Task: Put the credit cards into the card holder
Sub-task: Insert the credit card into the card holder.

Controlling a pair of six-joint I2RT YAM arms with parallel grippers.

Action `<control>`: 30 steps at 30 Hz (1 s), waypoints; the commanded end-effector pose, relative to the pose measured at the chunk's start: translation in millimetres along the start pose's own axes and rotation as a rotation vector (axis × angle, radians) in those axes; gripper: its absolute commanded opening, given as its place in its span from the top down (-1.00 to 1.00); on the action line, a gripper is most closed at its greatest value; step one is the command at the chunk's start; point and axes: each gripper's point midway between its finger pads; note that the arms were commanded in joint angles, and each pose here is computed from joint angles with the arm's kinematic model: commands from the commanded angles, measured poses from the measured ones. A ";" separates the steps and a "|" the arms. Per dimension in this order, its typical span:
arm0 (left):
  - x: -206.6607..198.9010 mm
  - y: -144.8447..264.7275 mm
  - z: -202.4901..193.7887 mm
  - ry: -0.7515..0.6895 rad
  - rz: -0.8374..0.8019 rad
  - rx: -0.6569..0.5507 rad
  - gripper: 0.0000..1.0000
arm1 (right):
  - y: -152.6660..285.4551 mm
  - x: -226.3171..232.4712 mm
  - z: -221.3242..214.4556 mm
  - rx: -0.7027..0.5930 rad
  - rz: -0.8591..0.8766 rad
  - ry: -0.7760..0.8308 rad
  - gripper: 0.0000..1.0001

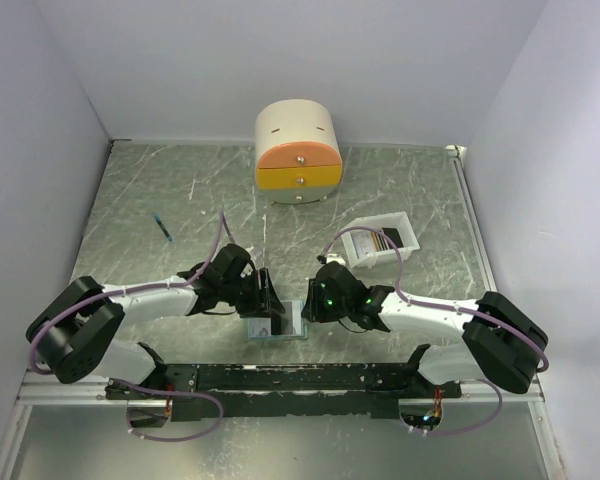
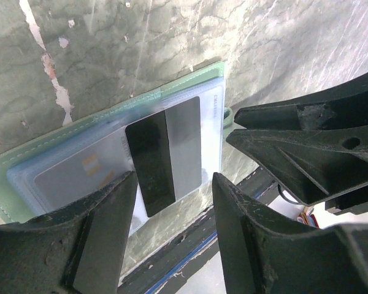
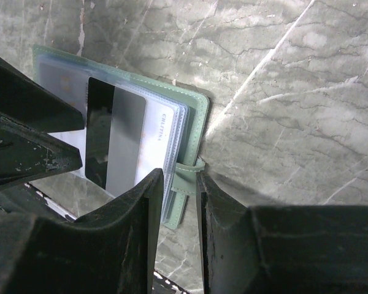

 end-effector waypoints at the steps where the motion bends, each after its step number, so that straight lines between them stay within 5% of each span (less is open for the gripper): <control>1: 7.7 -4.9 -4.4 -0.012 0.016 0.000 -0.27 | -1.8 -5.9 -3.0 -0.001 -0.014 -0.004 0.43; 30: -41.5 -14.9 1.9 -0.012 -0.244 -0.023 -0.26 | -9.5 4.3 -12.8 0.025 0.037 0.003 0.44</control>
Point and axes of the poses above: each gripper's point midway between its finger pads, its own y axis back along the fingers, its own x axis along the line the jaws close on, z = x × y, and after that the axes turned 7 degrees about -y, right-handed
